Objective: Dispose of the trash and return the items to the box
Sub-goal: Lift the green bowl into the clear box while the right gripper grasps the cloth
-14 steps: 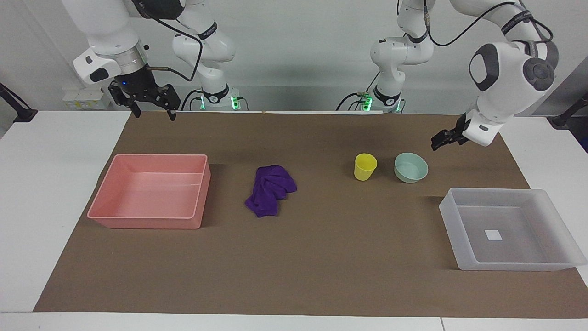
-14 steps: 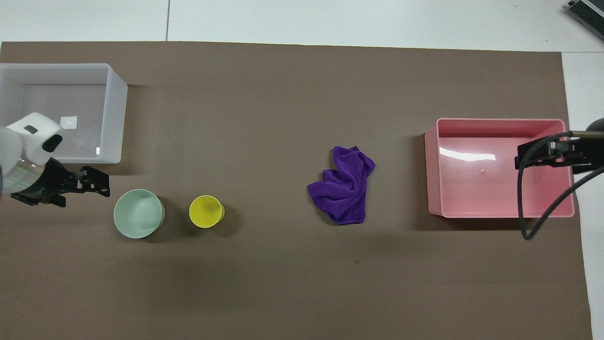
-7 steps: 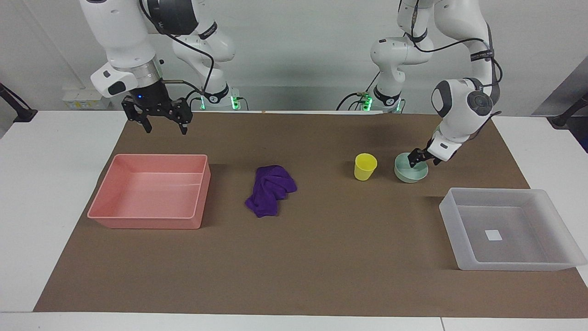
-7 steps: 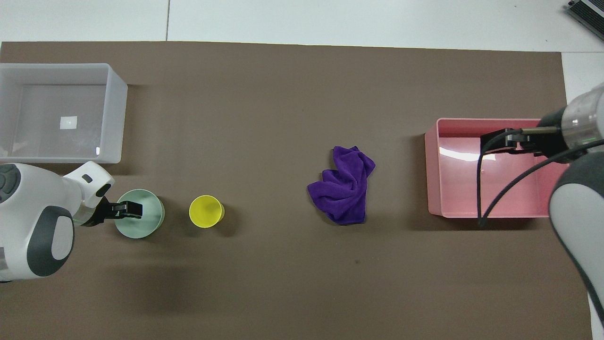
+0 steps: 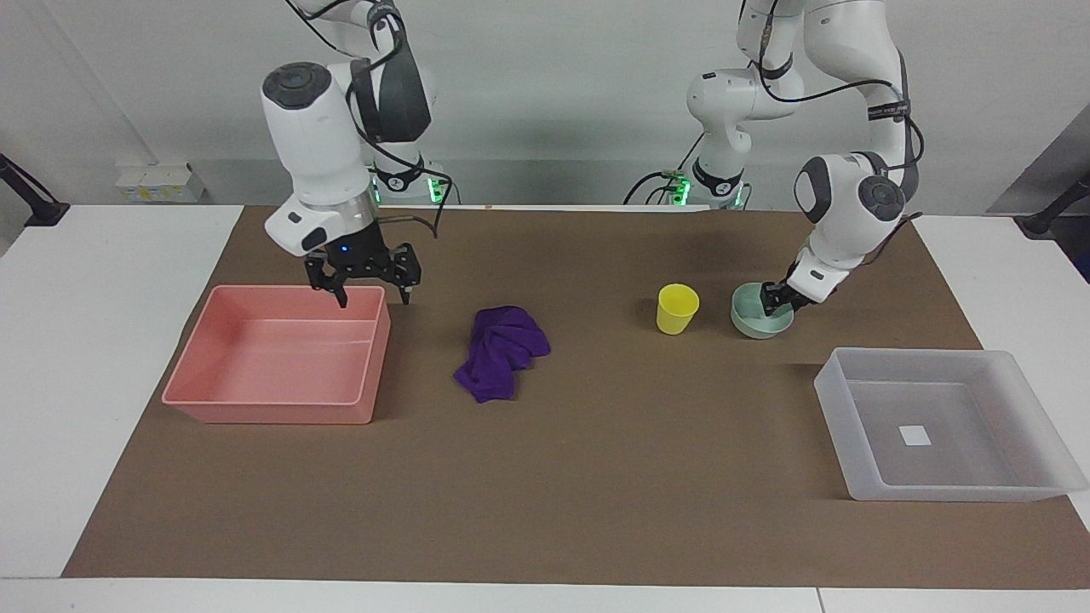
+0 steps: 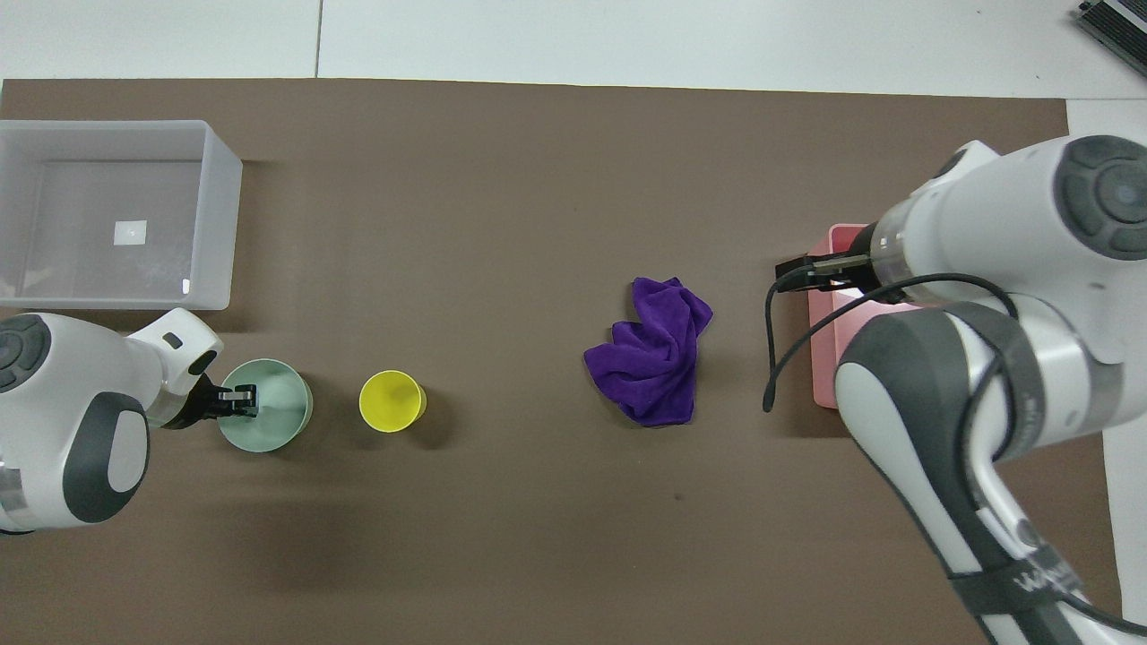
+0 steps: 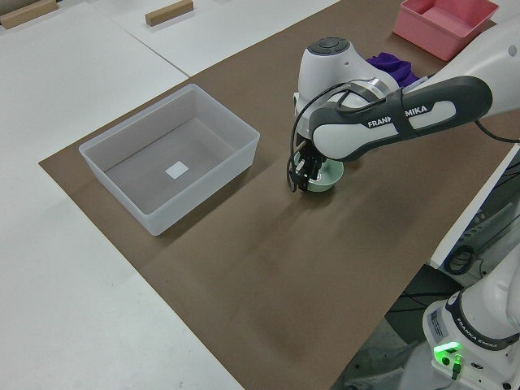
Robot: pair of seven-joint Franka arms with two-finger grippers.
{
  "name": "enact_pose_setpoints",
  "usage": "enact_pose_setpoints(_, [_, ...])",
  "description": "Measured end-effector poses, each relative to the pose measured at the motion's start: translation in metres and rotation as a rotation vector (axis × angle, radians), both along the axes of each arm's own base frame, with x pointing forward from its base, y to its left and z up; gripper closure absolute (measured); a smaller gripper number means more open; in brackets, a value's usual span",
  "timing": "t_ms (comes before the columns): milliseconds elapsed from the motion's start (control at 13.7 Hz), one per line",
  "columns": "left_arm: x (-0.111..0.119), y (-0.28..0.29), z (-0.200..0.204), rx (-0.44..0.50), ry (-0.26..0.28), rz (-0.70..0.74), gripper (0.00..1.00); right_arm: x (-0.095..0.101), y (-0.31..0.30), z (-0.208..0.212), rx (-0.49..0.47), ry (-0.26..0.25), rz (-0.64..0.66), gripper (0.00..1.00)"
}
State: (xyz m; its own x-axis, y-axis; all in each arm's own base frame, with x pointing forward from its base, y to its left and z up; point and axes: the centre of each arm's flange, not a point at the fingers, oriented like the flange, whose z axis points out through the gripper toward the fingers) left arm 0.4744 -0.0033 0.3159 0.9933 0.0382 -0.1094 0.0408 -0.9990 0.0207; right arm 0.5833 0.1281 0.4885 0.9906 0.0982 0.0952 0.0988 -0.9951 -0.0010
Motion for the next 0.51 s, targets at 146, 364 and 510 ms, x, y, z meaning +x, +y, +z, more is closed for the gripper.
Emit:
enact_pose_setpoints(146, [0.001, 0.000, 0.003, -0.002, 0.015, 0.000, 0.92, 0.007, 0.022, -0.026, 0.002, -0.001, 0.036, 0.00])
enact_pose_setpoints(364, [0.014, 0.000, 0.031, -0.007, 0.062, -0.001, 0.97, 0.007, 0.058, -0.058, 0.008, -0.011, 0.090, 0.00])
enact_pose_setpoints(510, [0.027, 0.000, 0.064, -0.010, 0.089, -0.004, 0.97, -0.005, 0.084, -0.089, 0.017, -0.032, 0.120, 0.00])
